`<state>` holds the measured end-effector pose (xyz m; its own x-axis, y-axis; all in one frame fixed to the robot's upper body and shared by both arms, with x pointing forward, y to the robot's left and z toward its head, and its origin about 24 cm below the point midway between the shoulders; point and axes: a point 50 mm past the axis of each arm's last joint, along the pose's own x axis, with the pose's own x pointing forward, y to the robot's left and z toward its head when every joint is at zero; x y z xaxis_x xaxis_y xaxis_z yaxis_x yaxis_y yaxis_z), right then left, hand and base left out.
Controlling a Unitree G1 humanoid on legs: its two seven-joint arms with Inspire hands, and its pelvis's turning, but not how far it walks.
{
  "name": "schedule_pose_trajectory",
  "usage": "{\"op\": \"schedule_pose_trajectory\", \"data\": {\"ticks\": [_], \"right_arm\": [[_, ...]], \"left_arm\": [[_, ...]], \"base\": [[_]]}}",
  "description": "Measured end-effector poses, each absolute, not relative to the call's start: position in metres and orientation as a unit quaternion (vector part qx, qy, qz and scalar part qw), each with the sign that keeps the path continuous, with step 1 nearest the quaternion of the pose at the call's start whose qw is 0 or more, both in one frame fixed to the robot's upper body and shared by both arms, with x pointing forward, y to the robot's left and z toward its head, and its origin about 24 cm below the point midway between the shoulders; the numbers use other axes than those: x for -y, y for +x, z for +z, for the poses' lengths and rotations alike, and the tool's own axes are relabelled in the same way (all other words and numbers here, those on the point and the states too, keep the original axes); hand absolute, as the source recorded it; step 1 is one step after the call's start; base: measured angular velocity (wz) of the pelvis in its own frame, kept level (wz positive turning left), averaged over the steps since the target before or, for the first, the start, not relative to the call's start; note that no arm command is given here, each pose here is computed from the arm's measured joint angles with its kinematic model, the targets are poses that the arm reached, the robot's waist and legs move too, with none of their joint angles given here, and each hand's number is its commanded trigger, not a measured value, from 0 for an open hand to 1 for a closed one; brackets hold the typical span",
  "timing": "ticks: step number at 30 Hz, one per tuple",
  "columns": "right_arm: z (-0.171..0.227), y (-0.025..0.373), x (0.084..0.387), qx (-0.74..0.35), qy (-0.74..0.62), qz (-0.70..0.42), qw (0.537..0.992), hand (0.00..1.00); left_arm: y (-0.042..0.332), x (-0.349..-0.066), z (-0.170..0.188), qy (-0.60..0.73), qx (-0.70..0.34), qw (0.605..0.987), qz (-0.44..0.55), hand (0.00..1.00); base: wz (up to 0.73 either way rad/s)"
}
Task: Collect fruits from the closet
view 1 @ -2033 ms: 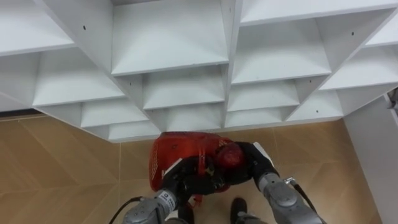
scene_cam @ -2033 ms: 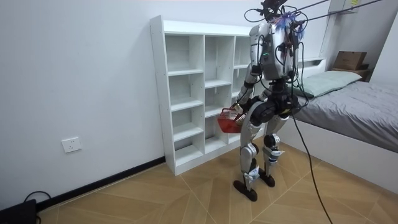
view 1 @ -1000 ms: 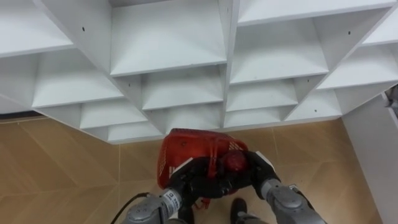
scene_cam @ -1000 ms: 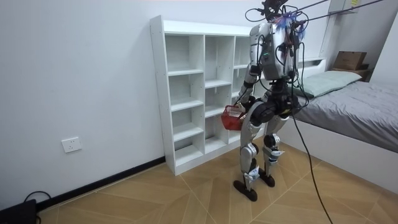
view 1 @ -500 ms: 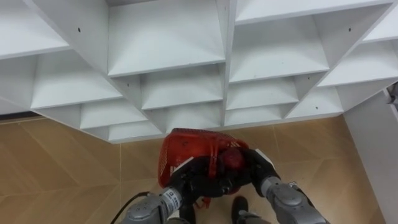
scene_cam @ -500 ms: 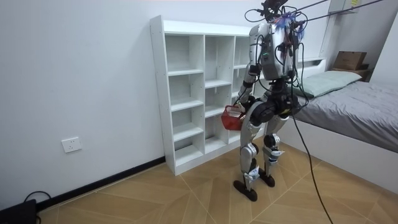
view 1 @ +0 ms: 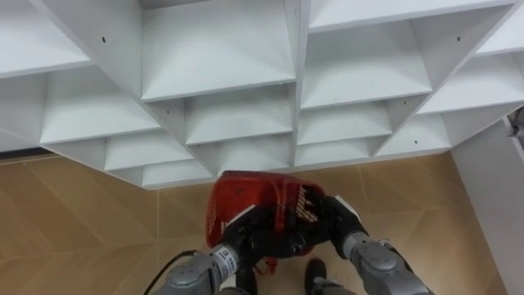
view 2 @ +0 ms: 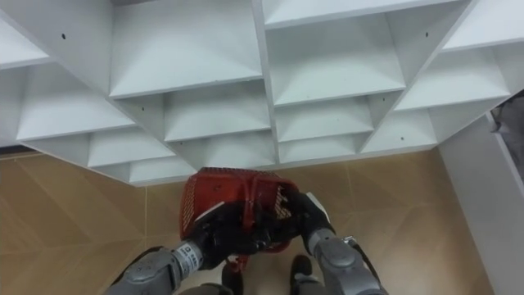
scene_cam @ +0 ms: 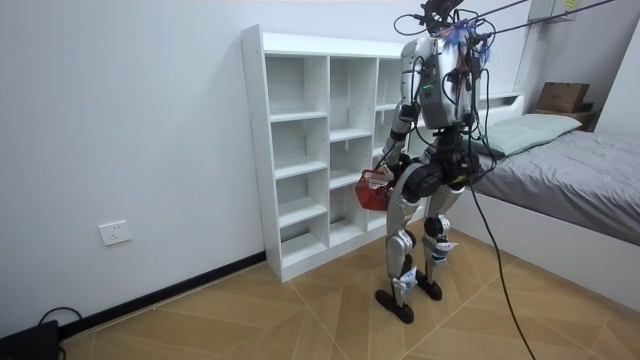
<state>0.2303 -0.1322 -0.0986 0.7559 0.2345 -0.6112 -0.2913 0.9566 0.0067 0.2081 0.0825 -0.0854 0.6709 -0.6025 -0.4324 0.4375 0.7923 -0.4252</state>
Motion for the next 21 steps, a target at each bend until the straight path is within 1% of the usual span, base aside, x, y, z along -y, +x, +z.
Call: {"op": "schedule_pose_trajectory", "data": {"ticks": [21], "right_arm": [[-0.0984,0.2308,0.1323,-0.320,-0.046,0.142,0.936,0.00]], "left_arm": [[0.2090,-0.0826,-0.0848,-0.143,-0.285,0.903,-0.289,1.00]], "base": [[0.00]]}}
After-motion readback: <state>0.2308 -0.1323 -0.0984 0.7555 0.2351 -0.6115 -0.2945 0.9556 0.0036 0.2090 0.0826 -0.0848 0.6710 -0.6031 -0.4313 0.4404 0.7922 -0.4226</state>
